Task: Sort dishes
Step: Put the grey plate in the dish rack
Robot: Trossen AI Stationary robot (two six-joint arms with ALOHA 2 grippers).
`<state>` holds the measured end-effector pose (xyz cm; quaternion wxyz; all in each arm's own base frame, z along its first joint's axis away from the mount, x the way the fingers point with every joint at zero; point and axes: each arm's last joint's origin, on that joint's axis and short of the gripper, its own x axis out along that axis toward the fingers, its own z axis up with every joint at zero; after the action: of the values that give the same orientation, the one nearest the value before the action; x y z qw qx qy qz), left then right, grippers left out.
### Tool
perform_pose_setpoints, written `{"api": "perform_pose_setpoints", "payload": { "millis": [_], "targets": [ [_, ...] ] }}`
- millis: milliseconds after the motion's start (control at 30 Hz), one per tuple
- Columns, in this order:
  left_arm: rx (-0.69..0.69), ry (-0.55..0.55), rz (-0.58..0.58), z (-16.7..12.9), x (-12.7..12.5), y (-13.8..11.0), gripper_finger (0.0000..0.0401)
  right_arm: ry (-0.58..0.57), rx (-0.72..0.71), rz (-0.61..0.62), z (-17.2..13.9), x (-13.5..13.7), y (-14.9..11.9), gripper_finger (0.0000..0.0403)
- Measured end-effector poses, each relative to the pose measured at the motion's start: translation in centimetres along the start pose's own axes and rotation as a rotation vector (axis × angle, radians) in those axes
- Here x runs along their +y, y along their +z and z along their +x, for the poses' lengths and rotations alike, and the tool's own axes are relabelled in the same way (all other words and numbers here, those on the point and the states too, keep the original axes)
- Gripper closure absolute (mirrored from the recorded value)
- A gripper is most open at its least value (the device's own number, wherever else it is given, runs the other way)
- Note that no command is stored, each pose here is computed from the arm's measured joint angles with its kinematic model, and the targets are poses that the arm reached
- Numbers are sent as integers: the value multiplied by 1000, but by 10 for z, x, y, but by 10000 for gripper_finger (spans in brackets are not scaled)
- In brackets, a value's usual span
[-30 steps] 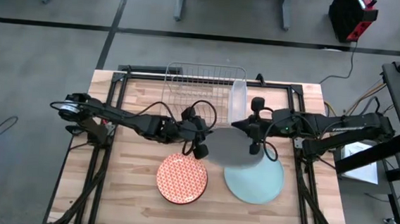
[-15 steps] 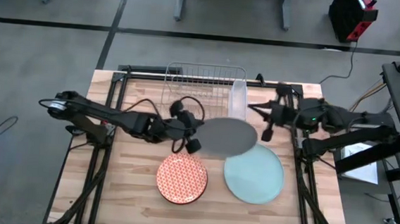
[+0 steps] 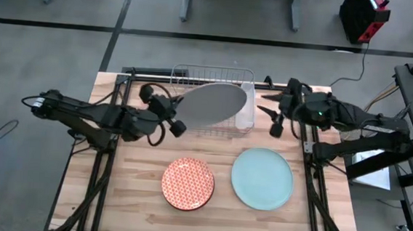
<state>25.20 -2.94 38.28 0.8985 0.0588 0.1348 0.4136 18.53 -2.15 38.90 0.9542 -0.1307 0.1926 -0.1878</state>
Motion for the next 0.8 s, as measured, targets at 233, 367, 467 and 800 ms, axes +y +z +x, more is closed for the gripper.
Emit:
{"api": "perform_pose_setpoints", "payload": {
  "millis": [233, 367, 467, 800],
  "targets": [
    [-24, 25, 25, -7, 13, 6, 401, 166, -23, 60, 52, -40, 15, 175],
    [-30, 26, 30, -10, 17, 8, 401, 311, -6, 98, 92, -60, 16, 174],
    [-30, 26, 41, -10, 17, 8, 401, 389, -19, 93, 115, -69, 19, 181],
    [-37, 22, 56, -11, 20, 9, 380, 454, -32, -193, 155, -78, 35, 362]
  ]
}}
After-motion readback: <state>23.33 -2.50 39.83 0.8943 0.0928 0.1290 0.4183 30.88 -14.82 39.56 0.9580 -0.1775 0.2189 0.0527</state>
